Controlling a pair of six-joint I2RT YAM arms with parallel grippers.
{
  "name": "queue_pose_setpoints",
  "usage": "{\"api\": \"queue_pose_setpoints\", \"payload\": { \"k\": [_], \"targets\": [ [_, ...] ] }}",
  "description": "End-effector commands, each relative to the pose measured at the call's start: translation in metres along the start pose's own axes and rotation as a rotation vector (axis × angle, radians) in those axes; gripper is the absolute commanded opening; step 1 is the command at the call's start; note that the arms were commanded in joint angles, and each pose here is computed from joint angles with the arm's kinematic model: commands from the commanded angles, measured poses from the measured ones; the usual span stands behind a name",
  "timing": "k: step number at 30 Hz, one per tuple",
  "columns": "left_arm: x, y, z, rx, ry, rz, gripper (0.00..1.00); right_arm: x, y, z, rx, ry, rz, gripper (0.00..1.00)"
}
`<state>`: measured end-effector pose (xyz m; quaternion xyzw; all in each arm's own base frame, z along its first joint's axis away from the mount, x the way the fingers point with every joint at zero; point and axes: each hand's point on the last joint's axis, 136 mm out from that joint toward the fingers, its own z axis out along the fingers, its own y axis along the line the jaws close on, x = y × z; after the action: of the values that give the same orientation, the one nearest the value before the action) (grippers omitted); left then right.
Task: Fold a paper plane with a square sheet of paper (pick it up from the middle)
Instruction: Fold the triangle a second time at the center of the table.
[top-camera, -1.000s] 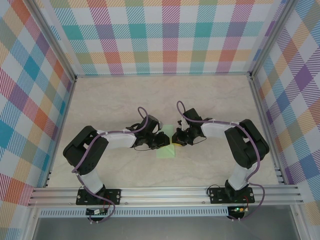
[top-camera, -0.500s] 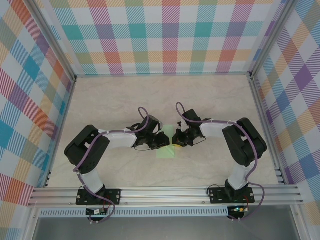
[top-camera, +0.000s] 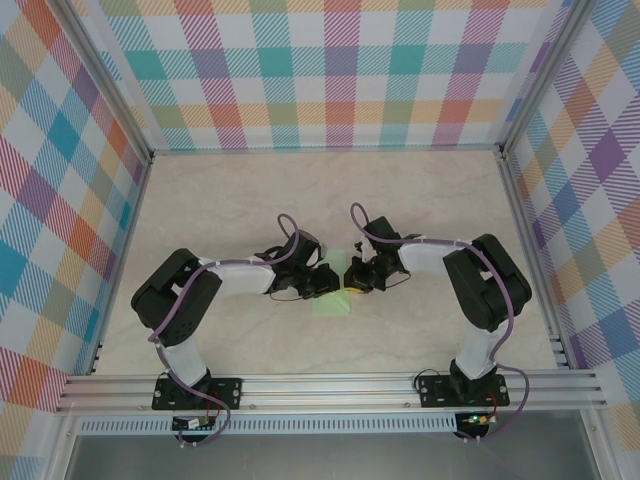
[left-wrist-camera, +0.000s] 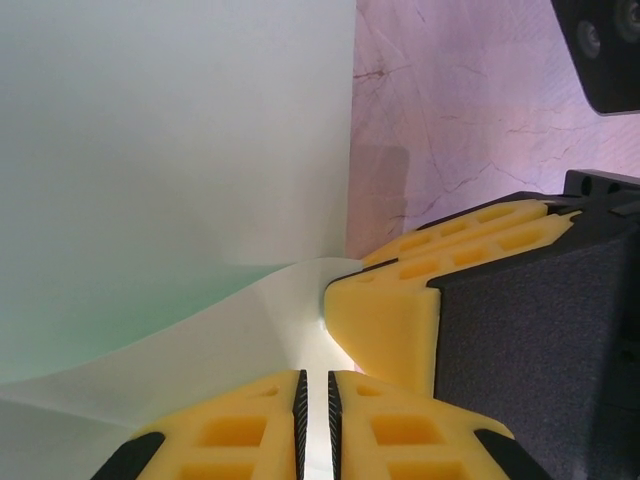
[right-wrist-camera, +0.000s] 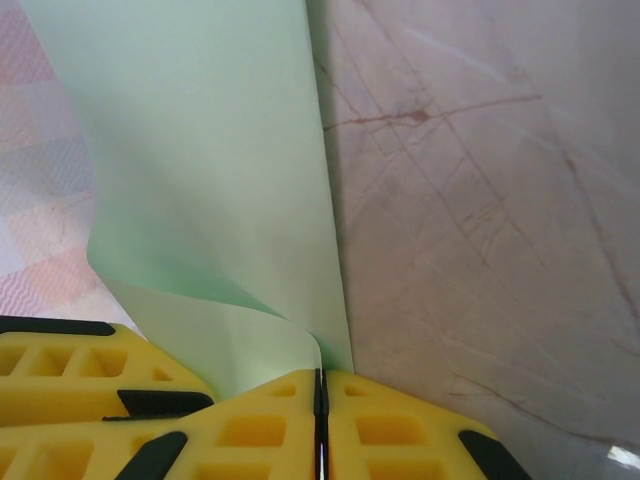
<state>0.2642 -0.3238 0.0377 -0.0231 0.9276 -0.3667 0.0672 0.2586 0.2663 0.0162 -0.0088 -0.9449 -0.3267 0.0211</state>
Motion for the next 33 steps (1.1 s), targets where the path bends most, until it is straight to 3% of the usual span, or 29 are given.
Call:
{"api": "queue_pose_setpoints", "payload": {
  "k": [1, 24, 33],
  "targets": [
    [0.001, 0.002, 0.004, -0.019, 0.012, 0.019, 0.16, -0.001, 0.000, 0.004, 0.016, 0.008, -0.020, 0.10],
    [0.005, 0.014, 0.010, -0.053, 0.032, 0.001, 0.16, -0.001, -0.006, 0.008, 0.046, 0.018, -0.008, 0.10],
    [0.002, -0.005, 0.003, 0.019, 0.020, 0.028, 0.17, -0.002, -0.009, 0.004, 0.069, 0.005, -0.009, 0.10]
  ]
}}
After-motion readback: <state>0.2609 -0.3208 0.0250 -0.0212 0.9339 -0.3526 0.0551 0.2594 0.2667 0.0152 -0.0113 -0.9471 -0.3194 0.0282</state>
